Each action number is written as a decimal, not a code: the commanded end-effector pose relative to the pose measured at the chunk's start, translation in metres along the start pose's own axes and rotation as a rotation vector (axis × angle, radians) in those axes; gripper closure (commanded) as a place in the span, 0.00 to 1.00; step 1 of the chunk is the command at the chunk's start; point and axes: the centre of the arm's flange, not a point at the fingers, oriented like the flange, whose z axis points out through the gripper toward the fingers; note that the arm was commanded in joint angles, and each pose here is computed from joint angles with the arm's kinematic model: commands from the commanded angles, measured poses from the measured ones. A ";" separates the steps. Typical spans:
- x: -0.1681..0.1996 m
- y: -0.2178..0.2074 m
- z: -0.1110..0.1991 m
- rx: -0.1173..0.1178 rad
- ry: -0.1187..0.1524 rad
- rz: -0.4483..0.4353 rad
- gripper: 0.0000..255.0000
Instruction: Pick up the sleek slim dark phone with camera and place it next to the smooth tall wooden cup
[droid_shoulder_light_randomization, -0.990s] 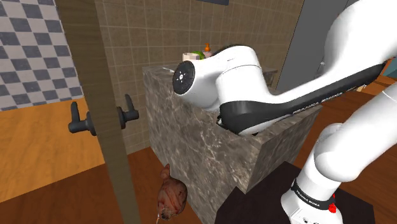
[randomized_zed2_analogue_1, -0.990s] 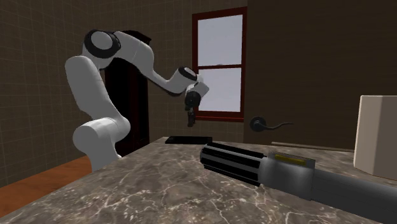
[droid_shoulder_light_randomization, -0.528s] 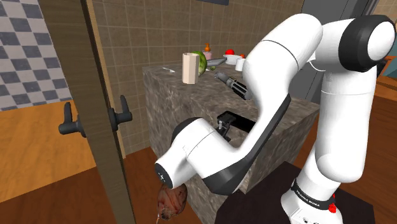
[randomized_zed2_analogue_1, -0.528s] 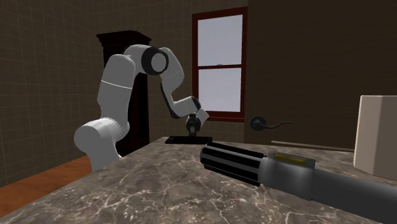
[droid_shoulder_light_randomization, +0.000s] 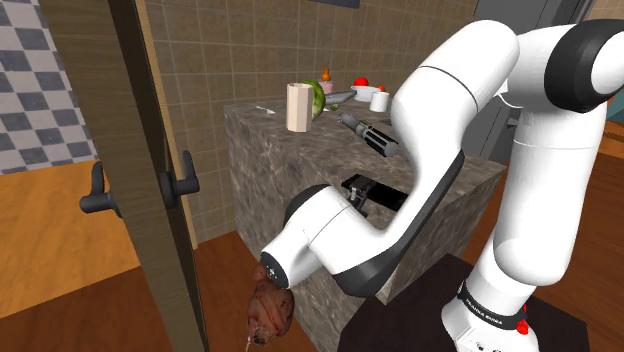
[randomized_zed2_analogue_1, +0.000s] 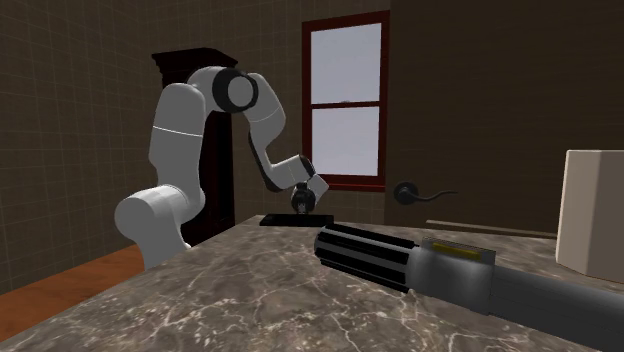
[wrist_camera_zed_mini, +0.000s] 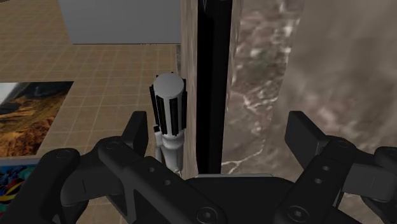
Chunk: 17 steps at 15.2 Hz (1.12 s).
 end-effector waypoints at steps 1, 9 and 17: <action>0.000 0.000 0.002 0.000 0.000 0.000 0.00; 0.000 0.000 0.003 0.000 0.000 0.000 1.00; 0.000 0.005 0.002 0.000 0.000 0.000 1.00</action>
